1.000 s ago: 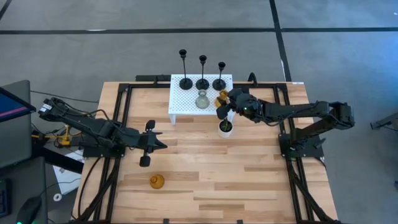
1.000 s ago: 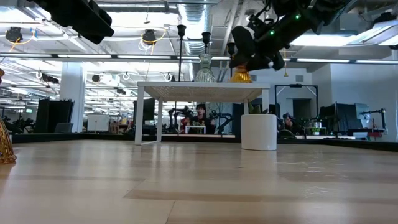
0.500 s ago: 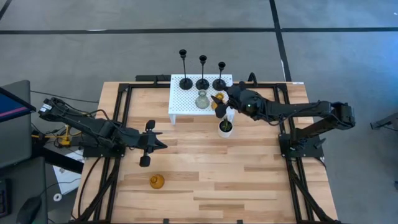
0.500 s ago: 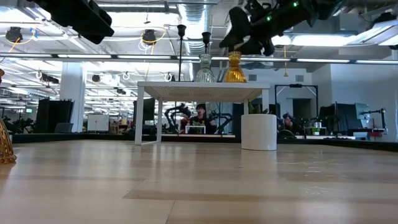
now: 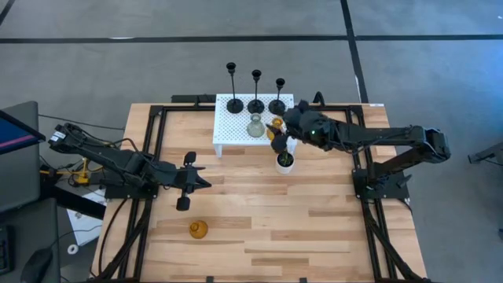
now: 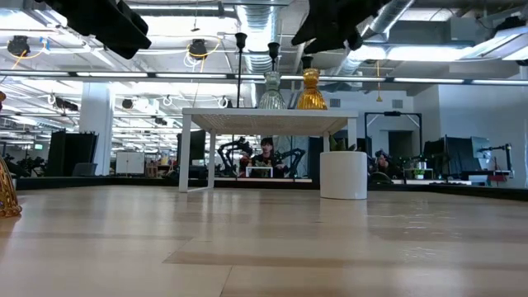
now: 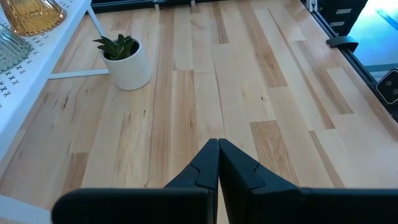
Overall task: Pick & Place candle stick holders
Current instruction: Put the top orange glass candle holder on the shelf
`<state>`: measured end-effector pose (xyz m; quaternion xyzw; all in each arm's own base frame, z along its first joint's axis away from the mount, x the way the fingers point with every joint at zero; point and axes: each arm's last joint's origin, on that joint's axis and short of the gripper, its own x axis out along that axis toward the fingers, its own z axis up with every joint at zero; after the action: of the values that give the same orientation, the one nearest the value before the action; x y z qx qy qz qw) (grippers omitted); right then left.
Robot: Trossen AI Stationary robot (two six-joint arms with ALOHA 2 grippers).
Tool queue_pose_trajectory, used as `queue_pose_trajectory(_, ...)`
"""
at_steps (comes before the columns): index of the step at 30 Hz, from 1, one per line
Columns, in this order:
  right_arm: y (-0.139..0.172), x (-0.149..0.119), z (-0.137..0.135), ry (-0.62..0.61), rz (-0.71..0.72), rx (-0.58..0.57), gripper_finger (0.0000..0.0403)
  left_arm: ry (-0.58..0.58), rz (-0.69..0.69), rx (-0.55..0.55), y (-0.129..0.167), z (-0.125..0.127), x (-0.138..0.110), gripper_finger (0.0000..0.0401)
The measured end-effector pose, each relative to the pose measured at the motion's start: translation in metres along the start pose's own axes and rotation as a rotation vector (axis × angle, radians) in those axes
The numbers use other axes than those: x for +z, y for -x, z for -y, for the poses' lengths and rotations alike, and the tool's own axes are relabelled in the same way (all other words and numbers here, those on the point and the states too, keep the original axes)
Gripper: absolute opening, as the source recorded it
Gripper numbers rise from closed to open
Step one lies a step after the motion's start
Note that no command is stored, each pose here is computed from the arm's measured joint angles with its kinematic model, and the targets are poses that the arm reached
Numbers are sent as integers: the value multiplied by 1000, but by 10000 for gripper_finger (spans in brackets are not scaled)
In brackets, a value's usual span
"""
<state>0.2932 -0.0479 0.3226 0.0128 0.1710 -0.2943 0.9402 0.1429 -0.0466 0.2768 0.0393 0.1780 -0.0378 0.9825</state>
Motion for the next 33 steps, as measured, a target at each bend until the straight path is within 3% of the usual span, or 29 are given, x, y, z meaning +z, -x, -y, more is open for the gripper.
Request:
queue_pose_trajectory(3, 9, -4, -11, 17, -86, 31, 180, -1, 0, 0, 0, 0, 0, 10)
queue_pose_trajectory(8, 16, -15, -19, 63, -169, 12, 29, -3, 0, 0, 0, 0, 0, 10)
queue_pose_trajectory(9, 16, -17, -19, 69, -180, 9, 16, -3, 0, 0, 0, 0, 0, 10)
queue_pose_trajectory(13, 5, -22, -16, 29, -211, -26, 8, -3, 0, 0, 0, 0, 0, 10)
queue_pose_trajectory(23, -34, -45, -15, 59, -316, -66, 0, -4, 0, 0, 0, 0, 0, 10)
queue_pose_trajectory(33, -33, -42, -13, 59, -299, -65, 0, -4, -1, 0, 0, 0, 0, 10)
